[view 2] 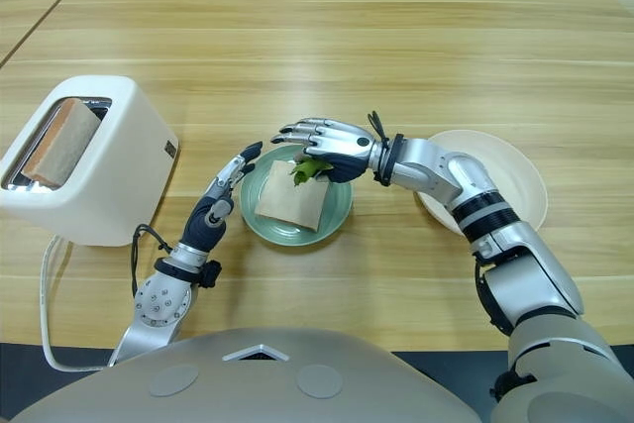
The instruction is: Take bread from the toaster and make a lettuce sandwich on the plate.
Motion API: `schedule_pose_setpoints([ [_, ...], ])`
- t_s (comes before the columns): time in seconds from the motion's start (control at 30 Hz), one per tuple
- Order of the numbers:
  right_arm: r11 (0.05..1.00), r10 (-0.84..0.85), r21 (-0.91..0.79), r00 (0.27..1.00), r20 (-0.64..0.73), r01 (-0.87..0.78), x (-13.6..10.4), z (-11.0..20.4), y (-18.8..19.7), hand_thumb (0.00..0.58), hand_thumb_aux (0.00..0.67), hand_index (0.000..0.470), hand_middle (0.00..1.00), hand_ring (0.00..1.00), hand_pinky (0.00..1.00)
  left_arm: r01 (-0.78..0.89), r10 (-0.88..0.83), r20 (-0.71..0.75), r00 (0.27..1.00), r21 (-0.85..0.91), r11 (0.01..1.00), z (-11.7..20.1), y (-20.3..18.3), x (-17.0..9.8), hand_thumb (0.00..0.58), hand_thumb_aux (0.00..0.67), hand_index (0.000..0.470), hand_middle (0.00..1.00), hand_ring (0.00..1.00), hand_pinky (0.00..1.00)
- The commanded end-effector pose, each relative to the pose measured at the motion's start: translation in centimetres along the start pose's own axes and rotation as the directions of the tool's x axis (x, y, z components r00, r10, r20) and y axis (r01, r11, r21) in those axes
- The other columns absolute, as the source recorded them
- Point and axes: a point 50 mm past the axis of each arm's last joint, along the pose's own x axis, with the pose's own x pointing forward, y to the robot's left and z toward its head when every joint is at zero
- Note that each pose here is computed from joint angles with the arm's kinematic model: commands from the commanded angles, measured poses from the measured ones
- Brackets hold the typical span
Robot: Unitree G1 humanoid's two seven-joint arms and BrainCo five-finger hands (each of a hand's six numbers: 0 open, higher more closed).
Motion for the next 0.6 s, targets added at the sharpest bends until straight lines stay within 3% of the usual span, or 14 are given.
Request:
schedule_pose_setpoints([
  [0.03, 0.999, 0.04, -0.001, 0.999, -0.021, -0.04, 1.3, -0.3, 1.4, 0.58, 0.67, 0.47, 0.0, 0.0, 0.0, 0.008, -0.008, -0.008, 1.0, -0.009, 1.0, 0.1, -0.1, -0.1, 0.0, 0.0, 0.0, 0.0, 0.0, 0.0],
  [0.07, 0.999, 0.052, -0.004, 0.998, -0.034, -0.052, 1.4, -0.3, 1.8, 0.58, 0.67, 0.47, 0.0, 0.0, 0.0, 0.01, -0.01, -0.009, 1.0, -0.01, 1.0, 0.1, -0.1, -0.1, 0.0, 0.0, 0.0, 0.0, 0.0, 0.0],
  [0.1, 0.998, 0.067, -0.009, 0.997, -0.043, -0.067, 1.4, -0.4, 2.2, 0.548, 0.512, 0.359, 0.0, 0.0, 0.0, 0.012, -0.012, -0.011, 1.0, -0.011, 1.0, 0.0, -0.1, -0.1, 0.0, 0.0, 0.0, 0.0, 0.0, 0.0],
  [0.13, 0.996, 0.084, -0.019, 0.995, -0.046, -0.085, 1.5, -0.4, 2.6, 0.489, 0.405, 0.284, 0.0, 0.0, 0.0, 0.014, -0.014, -0.013, 1.0, -0.011, 1.0, 0.0, -0.1, -0.1, 0.0, 0.0, 0.0, 0.0, 0.0, 0.0],
  [0.17, 0.995, 0.095, -0.025, 0.995, -0.044, -0.096, 1.5, -0.3, 2.9, 0.443, 0.344, 0.241, 0.0, 0.0, 0.0, 0.015, -0.015, -0.015, 1.0, -0.012, 1.0, 0.0, -0.2, -0.2, 0.0, 0.0, 0.0, 0.0, 0.0, 0.0],
  [0.2, 0.995, 0.099, -0.028, 0.994, -0.039, -0.1, 1.6, -0.2, 3.1, 0.183, 0.116, 0.081, 0.0, 0.0, 0.0, 0.015, -0.016, -0.018, 1.0, -0.013, 1.0, 0.0, -0.2, -0.2, 0.0, 0.0, 0.0, 0.0, 0.0, 0.0],
  [0.23, 0.994, 0.1, -0.03, 0.994, -0.035, -0.101, 1.6, -0.1, 3.2, 0.128, 0.079, 0.055, 0.0, 0.0, 0.0, 0.016, -0.016, -0.02, 1.0, -0.013, 1.0, 0.0, -0.2, -0.3, 0.0, 0.0, 0.0, 0.0, 0.0, 0.0],
  [0.27, 0.995, 0.095, -0.032, 0.995, -0.037, -0.097, 1.6, -0.1, 3.1, 0.036, 0.021, 0.015, 0.0, 0.0, 0.0, 0.016, -0.017, -0.021, 1.0, -0.013, 1.0, 0.0, -0.2, -0.3, 0.0, 0.0, 0.0, 0.0, 0.0, 0.0],
  [0.3, 0.995, 0.088, -0.036, 0.995, -0.042, -0.09, 1.5, -0.2, 2.9, 0.0, 0.0, 0.0, 0.0, 0.0, 0.0, 0.018, -0.019, -0.021, 1.0, -0.014, 1.0, 0.0, -0.2, -0.3, 0.0, 0.0, 0.0, 0.0, 0.0, 0.0],
  [0.6, 0.996, 0.053, -0.069, 0.997, -0.057, -0.057, 0.9, -0.6, 0.9, 0.0, 0.0, 0.0, 0.0, 0.0, 0.0, 0.028, -0.028, -0.019, 0.999, -0.013, 1.0, 0.0, -0.2, -0.2, 0.0, 0.0, 0.0, 0.0, 0.0, 0.0],
])
